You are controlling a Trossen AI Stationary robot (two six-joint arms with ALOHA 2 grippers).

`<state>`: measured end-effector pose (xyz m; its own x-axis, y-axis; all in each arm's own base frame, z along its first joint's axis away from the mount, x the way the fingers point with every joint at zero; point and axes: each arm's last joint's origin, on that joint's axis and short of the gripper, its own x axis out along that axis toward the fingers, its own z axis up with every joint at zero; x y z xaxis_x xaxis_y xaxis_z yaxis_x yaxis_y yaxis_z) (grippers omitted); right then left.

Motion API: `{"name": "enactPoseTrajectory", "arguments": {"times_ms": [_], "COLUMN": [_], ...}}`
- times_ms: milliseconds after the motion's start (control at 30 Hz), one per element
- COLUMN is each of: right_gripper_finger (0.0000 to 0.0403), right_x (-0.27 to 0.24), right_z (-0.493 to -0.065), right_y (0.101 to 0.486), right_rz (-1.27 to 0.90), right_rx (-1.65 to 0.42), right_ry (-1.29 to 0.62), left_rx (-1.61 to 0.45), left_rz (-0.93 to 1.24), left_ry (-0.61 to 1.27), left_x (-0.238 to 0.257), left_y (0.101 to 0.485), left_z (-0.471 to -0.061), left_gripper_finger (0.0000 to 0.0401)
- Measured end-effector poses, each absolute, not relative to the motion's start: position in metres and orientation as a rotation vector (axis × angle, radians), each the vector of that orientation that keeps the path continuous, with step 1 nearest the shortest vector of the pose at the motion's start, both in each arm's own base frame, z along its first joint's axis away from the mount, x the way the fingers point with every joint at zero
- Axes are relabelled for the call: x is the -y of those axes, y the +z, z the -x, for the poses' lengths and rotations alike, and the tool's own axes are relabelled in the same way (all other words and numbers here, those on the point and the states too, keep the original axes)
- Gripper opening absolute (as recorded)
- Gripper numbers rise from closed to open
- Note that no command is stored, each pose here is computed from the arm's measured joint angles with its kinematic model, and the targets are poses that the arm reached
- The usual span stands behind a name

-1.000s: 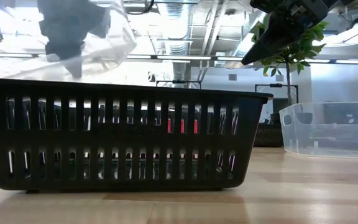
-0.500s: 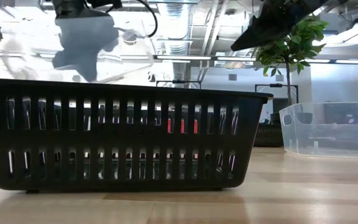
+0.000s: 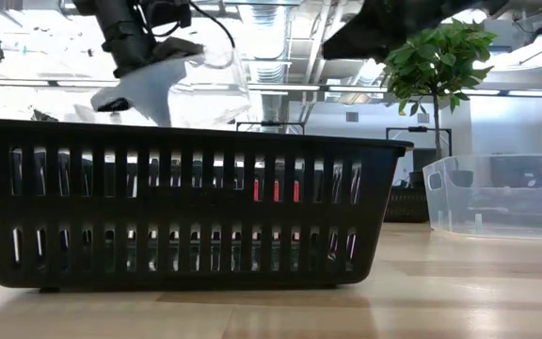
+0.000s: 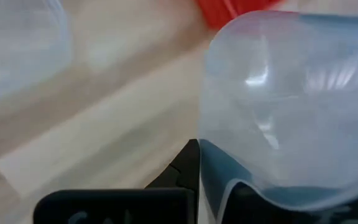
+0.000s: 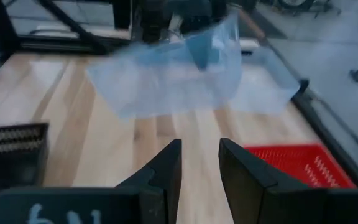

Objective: Stack baskets by color
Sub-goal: Stack the bottom left transparent bin on the top left transparent bin

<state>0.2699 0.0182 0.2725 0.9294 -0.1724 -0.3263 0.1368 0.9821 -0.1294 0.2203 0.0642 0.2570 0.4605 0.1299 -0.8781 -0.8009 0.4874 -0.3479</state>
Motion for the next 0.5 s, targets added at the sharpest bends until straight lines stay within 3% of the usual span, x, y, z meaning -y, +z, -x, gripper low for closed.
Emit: {"name": "enactPoseTrajectory", "arguments": {"times_ms": [100,267,500], "right_gripper_finger": [0.0127,0.0127,0.0127], "right_x": [-0.015,-0.002,0.000], "right_z": [-0.280,-0.297,-0.327], "right_y": [0.279,0.281,0.294], "right_rz": [0.062,-0.297,-0.278], "right_rx": [-0.210,-0.088,-0.115], "right_ry": [-0.190,-0.337,-0.449], "left_rx": [-0.822,-0.672,-0.515], "left_rz": [0.850,0.787,0.736], "left_ry": [0.711,0.789,0.894], "left_x": [-0.070,-0.076,-0.086], "left_y": [0.260,0.267,0.274], "left_z": [-0.225,-0.231,-0.235], "left_gripper_finger": [0.0000,0.0000,0.0000]}}
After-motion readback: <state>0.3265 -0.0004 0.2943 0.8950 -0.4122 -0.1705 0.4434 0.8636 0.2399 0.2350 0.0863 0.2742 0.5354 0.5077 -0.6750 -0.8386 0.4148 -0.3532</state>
